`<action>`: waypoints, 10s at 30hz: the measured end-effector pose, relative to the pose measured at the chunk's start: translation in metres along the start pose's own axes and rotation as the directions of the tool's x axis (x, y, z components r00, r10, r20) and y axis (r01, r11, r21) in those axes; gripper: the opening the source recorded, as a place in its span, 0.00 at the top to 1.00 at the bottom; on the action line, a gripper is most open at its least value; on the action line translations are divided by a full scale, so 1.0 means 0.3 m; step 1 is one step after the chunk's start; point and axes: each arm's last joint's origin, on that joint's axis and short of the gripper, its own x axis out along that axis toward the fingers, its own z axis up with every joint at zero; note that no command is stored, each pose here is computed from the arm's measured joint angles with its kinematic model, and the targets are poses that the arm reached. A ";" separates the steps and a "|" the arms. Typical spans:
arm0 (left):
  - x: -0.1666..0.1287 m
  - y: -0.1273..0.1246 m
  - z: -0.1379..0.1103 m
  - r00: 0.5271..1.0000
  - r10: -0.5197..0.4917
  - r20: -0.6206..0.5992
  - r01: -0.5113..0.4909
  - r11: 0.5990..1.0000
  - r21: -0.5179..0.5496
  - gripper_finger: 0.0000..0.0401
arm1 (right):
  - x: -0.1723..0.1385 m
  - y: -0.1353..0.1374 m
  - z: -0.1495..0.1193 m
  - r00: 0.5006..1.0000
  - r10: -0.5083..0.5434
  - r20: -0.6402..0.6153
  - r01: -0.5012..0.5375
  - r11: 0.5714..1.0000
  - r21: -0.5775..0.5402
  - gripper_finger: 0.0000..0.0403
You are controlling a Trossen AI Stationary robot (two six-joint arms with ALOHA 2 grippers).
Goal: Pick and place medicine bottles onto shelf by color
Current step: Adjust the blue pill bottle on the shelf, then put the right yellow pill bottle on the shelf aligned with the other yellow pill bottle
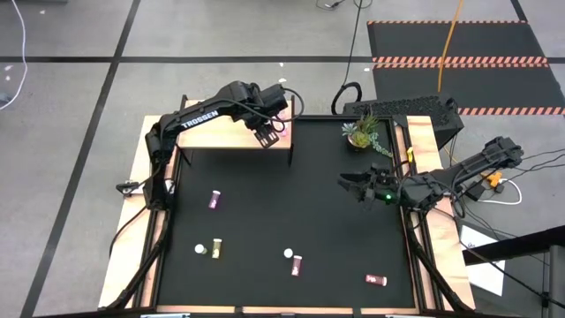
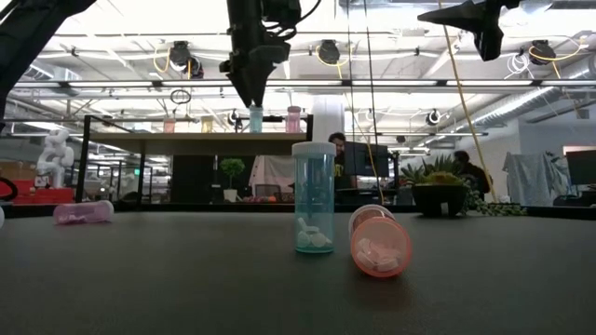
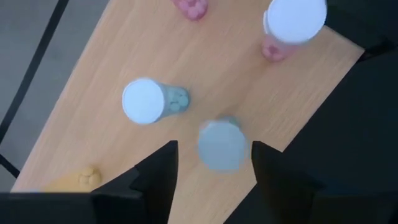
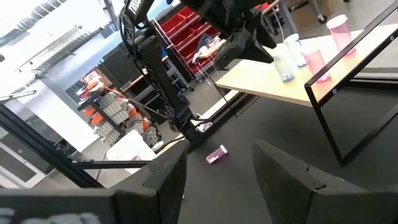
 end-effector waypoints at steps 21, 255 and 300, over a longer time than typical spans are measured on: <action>-0.085 0.182 0.020 0.986 -0.029 0.163 0.079 0.949 -0.304 0.41 | -0.032 -0.009 0.042 0.999 0.017 0.038 -0.018 1.000 0.009 0.56; 0.068 0.154 -0.072 0.958 -0.161 0.238 0.219 0.945 -0.242 0.62 | -0.148 0.003 0.159 0.967 0.133 0.215 -0.191 0.943 0.273 0.56; -0.317 0.206 0.017 0.769 -0.114 0.629 0.196 0.979 -0.061 0.61 | -0.144 -0.069 0.126 0.995 0.004 0.102 -0.004 1.000 0.003 0.56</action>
